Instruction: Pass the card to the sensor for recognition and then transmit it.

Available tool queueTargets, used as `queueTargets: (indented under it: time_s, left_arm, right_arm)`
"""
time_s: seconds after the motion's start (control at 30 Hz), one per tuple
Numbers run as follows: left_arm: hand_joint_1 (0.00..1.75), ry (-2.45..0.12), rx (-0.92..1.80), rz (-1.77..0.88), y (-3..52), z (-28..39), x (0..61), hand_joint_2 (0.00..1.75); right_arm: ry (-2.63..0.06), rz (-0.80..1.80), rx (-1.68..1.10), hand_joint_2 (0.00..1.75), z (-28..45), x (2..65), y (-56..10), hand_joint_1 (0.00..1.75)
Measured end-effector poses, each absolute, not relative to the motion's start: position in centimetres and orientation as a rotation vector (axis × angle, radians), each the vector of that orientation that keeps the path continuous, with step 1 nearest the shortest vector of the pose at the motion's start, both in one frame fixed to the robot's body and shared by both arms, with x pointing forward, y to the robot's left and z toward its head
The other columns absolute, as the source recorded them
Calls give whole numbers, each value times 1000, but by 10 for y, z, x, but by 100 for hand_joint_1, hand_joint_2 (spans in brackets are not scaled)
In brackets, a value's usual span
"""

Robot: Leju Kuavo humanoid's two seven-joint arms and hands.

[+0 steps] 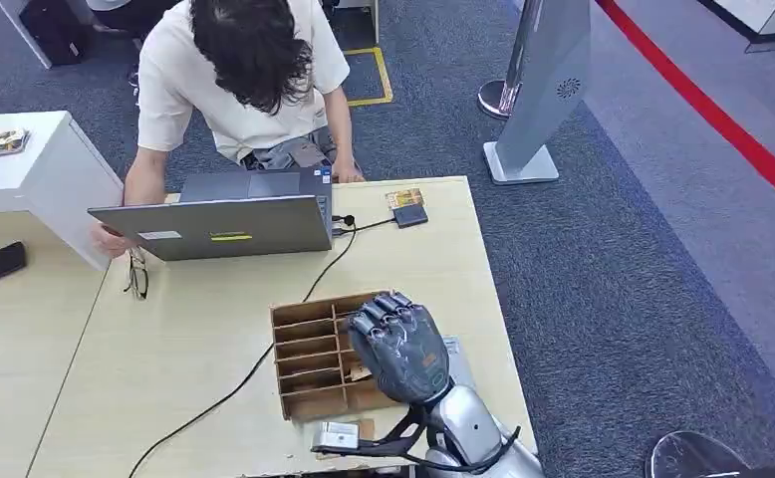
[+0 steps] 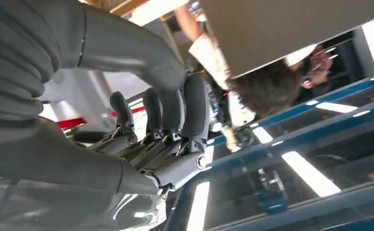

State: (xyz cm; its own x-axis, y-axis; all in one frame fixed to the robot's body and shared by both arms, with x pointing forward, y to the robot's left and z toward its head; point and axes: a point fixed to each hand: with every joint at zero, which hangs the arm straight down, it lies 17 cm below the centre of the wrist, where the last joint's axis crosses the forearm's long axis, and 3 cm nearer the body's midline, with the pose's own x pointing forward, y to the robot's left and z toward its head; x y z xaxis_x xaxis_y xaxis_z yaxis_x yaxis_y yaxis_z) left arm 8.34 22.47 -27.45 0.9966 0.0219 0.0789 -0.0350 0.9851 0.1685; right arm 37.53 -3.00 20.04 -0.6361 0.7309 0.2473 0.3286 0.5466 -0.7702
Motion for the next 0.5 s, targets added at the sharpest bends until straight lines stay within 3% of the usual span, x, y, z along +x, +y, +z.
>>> queueTargets:
  time_s: [0.5]
  left_arm:
    - [0, -78, 169, 23, 224, -275, 84, 0]
  right_arm:
    - [-2187, 954, -928, 175, 199, 384, -40, 89]
